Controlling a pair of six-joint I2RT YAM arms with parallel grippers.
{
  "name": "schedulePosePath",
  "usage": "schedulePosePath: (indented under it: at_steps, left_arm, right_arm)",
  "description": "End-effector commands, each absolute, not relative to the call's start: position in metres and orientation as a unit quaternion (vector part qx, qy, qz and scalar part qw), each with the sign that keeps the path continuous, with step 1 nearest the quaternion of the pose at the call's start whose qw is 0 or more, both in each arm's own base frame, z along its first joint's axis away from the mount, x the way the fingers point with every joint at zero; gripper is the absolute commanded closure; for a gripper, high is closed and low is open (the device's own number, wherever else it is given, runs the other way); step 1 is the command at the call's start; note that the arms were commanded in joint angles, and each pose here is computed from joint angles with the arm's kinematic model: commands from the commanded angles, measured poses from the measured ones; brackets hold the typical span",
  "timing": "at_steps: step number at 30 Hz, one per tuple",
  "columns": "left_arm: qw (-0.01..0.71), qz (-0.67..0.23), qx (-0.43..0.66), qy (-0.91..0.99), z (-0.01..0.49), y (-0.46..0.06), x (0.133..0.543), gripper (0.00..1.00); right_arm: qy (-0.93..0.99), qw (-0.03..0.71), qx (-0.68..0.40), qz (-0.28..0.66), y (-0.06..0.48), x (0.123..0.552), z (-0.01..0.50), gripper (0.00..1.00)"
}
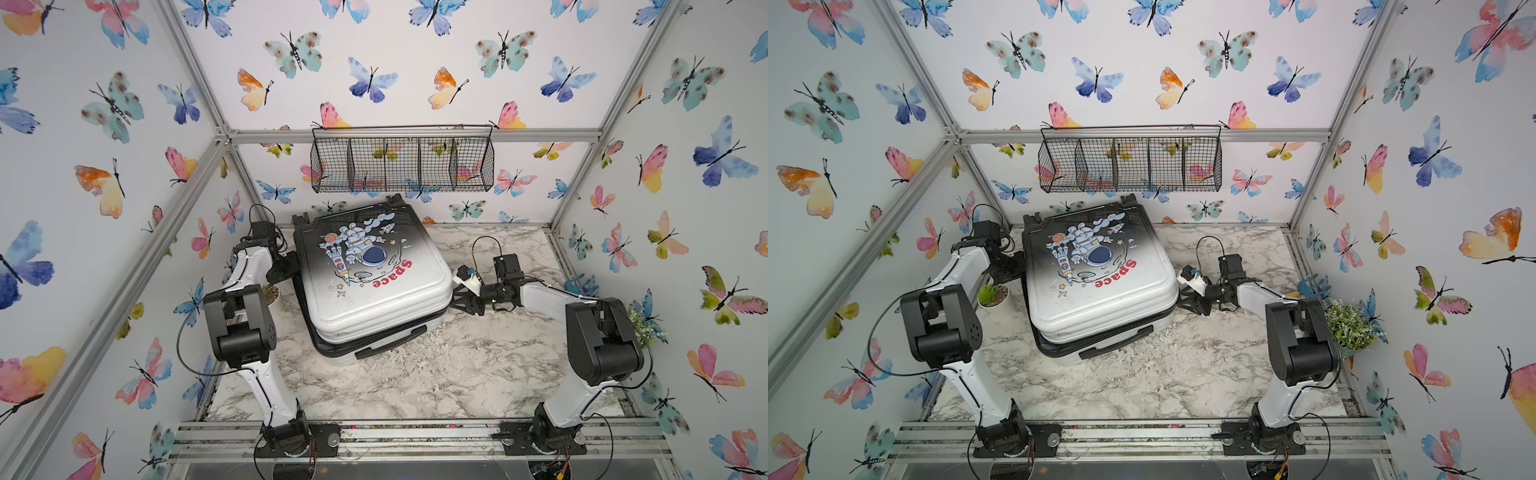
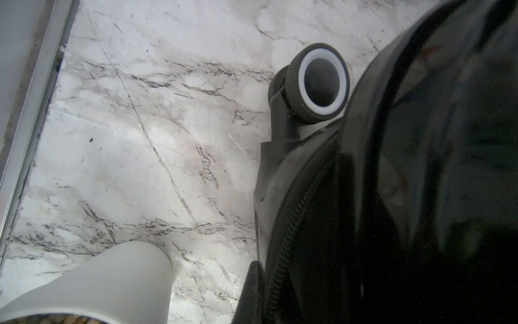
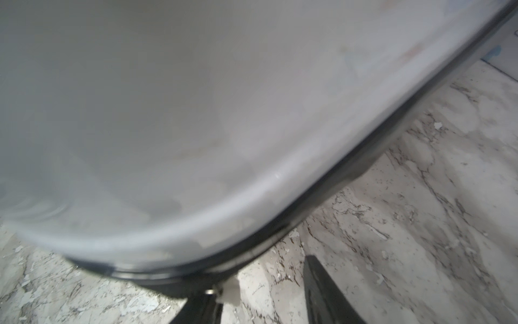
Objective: Close the suitcase zippers
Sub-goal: Zip the zipper on the suitcase.
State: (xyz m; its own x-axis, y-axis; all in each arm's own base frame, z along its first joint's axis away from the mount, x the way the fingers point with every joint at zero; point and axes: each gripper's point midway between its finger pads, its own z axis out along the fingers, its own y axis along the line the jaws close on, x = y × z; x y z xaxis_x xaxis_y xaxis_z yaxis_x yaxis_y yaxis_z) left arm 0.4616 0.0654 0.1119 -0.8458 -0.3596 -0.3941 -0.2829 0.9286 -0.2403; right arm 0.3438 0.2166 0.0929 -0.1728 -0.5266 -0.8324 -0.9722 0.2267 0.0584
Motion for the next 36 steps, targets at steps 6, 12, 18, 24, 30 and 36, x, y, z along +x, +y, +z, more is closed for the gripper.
schedulePosePath:
  at_steps: [6,12,18,24,30,36]
  left_arm:
    - [0.209,-0.062,-0.175,0.96,0.091,0.076,0.462,1.0]
    - [0.204,-0.063,-0.176,0.961,0.088,0.075,0.458,1.0]
    - [0.198,-0.064,-0.176,0.962,0.083,0.074,0.455,1.0]
    - [0.196,-0.067,-0.181,0.962,0.081,0.073,0.455,1.0]
    - [0.193,-0.058,-0.194,0.96,0.08,0.079,0.453,1.0]
    - [0.185,-0.055,-0.224,0.955,0.074,0.082,0.45,1.0]
  right_arm:
    - [0.654,0.348,-0.566,0.362,0.247,0.318,0.105,0.62]
    - [0.639,0.349,-0.566,0.387,0.26,0.307,0.115,0.65]
    - [0.643,0.339,-0.562,0.393,0.258,0.292,0.114,0.72]
    - [0.674,0.341,-0.541,0.369,0.252,0.291,0.11,0.86]
    - [0.722,0.355,-0.513,0.299,0.23,0.289,0.112,0.93]
    - [0.732,0.386,-0.502,0.25,0.224,0.269,0.12,0.96]
